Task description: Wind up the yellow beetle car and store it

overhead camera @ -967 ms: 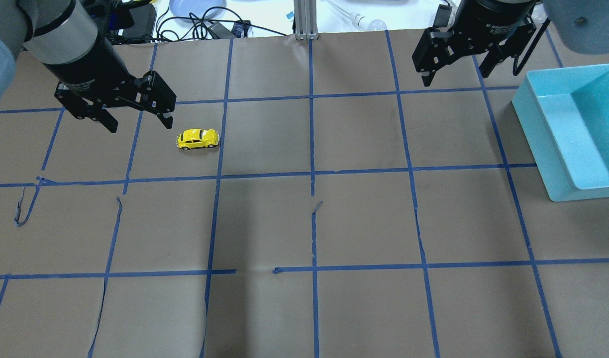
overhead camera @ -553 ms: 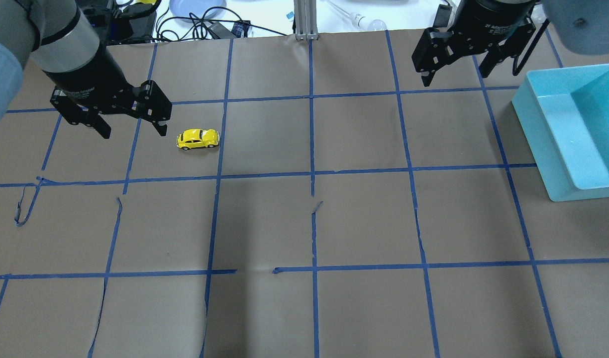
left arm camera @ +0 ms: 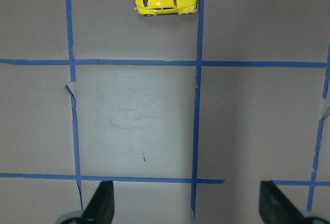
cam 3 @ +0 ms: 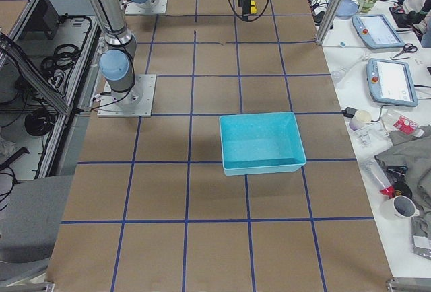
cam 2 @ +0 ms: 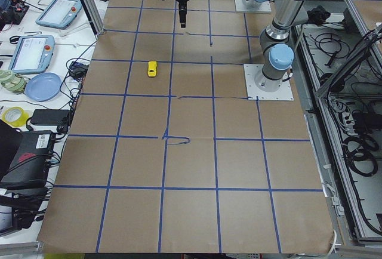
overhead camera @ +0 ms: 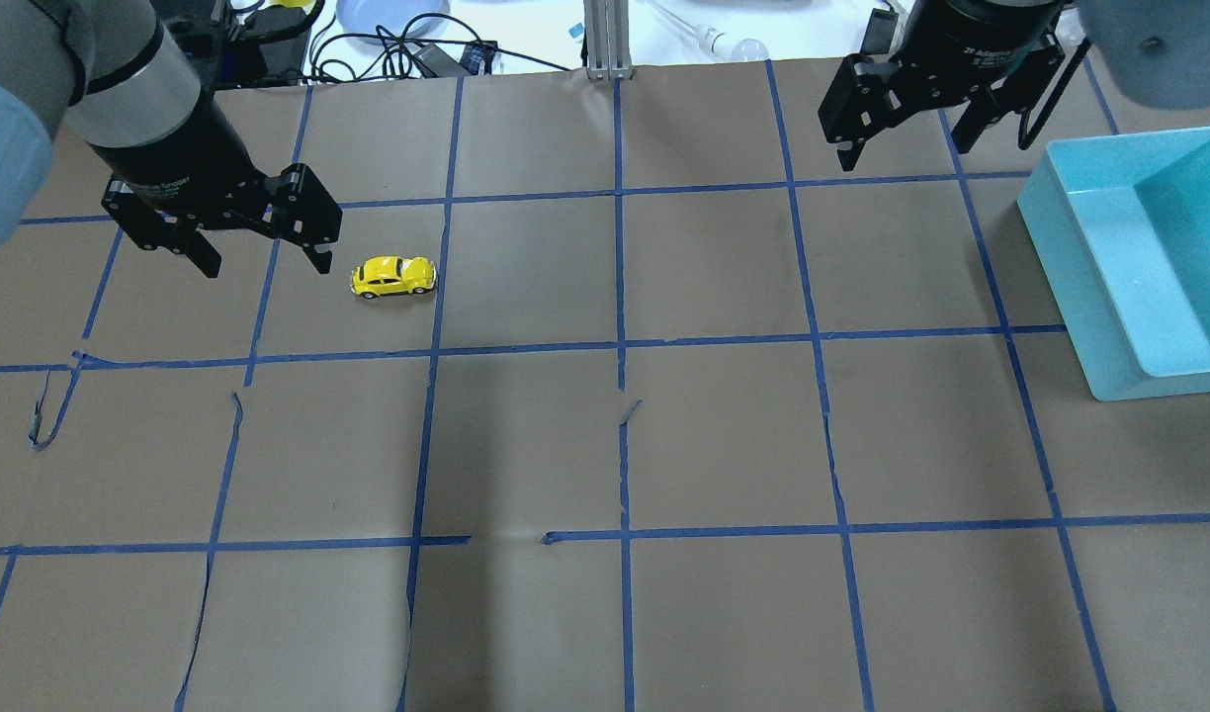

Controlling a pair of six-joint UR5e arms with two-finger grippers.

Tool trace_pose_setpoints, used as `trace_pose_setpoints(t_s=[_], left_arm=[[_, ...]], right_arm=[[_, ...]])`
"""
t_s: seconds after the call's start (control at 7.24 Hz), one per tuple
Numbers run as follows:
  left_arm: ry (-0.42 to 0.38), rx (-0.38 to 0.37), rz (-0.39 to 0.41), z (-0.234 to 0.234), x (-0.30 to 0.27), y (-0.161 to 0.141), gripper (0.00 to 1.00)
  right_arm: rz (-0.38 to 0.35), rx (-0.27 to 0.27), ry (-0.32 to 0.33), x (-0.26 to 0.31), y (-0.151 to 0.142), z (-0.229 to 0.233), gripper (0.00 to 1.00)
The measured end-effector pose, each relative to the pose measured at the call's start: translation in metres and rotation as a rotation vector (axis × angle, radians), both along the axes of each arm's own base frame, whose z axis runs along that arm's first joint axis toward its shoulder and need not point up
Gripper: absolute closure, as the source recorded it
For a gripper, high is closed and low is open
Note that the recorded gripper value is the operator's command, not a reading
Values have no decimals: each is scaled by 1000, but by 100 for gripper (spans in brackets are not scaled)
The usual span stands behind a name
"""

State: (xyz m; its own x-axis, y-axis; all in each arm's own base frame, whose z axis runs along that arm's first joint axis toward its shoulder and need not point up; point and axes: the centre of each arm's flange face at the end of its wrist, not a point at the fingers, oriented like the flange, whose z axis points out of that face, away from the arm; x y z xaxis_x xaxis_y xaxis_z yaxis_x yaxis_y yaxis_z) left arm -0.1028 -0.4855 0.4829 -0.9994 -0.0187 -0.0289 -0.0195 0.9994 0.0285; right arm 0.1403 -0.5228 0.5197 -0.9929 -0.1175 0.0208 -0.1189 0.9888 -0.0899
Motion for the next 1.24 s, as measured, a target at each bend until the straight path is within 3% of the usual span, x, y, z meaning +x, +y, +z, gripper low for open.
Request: trace_pose_setpoints(t_s=[1.24], left_arm=[[1,-11,-1,-2,1,-5,0]], right_arm=[[-1,-3,3,-1,1,1,0]])
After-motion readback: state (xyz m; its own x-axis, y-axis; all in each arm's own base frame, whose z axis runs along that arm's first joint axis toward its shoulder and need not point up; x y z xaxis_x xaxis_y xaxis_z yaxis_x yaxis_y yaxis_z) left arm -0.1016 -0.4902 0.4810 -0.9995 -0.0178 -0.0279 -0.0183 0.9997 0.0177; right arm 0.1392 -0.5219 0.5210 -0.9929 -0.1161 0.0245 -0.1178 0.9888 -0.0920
